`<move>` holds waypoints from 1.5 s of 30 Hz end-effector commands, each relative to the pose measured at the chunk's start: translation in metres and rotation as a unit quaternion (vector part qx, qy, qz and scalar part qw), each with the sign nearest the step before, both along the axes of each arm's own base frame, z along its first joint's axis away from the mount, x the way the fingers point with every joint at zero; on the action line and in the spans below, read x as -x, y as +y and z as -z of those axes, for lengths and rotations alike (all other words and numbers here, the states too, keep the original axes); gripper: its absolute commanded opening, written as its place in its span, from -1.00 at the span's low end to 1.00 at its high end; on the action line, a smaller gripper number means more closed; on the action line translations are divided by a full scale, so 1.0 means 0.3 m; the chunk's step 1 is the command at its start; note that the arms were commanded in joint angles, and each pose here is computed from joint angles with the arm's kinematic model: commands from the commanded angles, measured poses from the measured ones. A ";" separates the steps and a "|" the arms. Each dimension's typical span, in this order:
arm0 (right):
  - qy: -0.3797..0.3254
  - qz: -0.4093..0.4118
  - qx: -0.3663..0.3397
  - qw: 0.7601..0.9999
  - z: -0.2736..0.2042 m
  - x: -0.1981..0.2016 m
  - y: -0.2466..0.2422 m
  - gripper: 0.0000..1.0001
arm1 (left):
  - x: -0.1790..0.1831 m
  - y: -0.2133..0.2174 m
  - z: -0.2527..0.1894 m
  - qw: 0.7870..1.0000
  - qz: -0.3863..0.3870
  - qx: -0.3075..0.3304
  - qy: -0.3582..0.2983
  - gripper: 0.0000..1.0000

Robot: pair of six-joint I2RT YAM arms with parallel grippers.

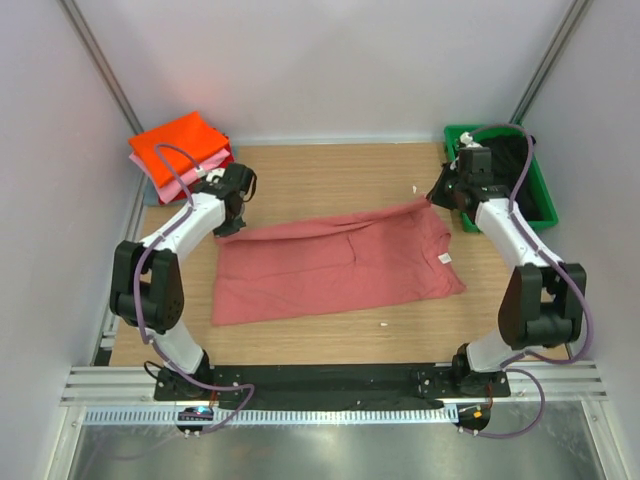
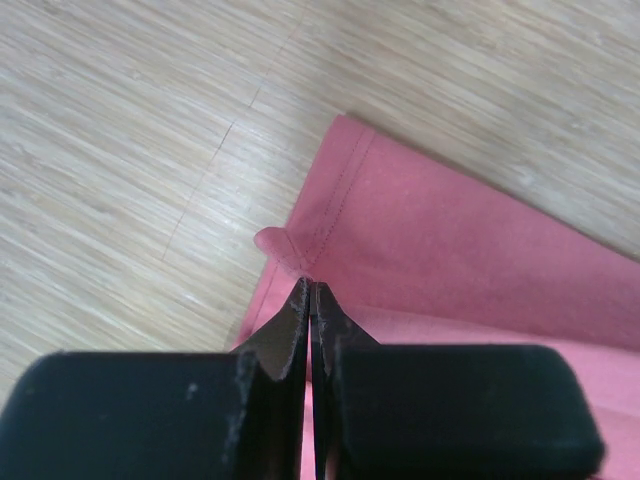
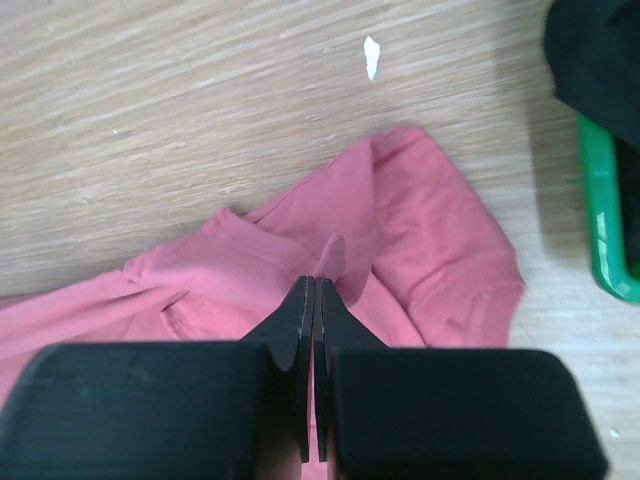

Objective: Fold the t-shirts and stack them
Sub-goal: Fold the tshirt

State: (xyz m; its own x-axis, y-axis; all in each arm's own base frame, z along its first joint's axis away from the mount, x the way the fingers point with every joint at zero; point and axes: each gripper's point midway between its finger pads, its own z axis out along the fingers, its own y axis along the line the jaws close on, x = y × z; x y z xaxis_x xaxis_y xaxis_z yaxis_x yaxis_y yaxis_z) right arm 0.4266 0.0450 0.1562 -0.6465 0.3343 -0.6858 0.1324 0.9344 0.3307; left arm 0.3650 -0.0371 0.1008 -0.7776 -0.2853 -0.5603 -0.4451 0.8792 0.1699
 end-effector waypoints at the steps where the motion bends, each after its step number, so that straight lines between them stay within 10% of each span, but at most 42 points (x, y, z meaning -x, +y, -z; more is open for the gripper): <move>1: -0.061 0.040 0.020 0.997 -0.138 0.046 -0.055 -0.97 | -0.016 0.017 -0.074 0.999 0.000 -0.005 -0.045 -1.00; 32: 0.026 0.240 0.067 0.968 0.068 0.439 -0.248 -0.97 | 0.189 0.038 0.075 0.998 -0.013 -0.044 0.034 -0.95; 34: 0.035 0.244 0.063 0.967 0.092 0.450 -0.246 -0.67 | 0.213 0.048 0.081 0.998 -0.021 -0.049 0.045 -0.64; 35: 0.049 0.248 0.065 0.965 0.116 0.465 -0.247 0.05 | 0.222 0.051 0.079 0.997 -0.025 -0.049 0.047 -0.35; 36: 0.054 0.258 0.071 0.962 0.122 0.471 -0.259 0.28 | 0.237 0.057 0.077 0.997 -0.028 -0.051 0.053 0.12; 45: 0.020 0.238 0.018 0.971 0.049 0.440 -0.202 0.43 | 0.164 0.003 -0.044 1.000 -0.001 -0.003 -0.017 0.34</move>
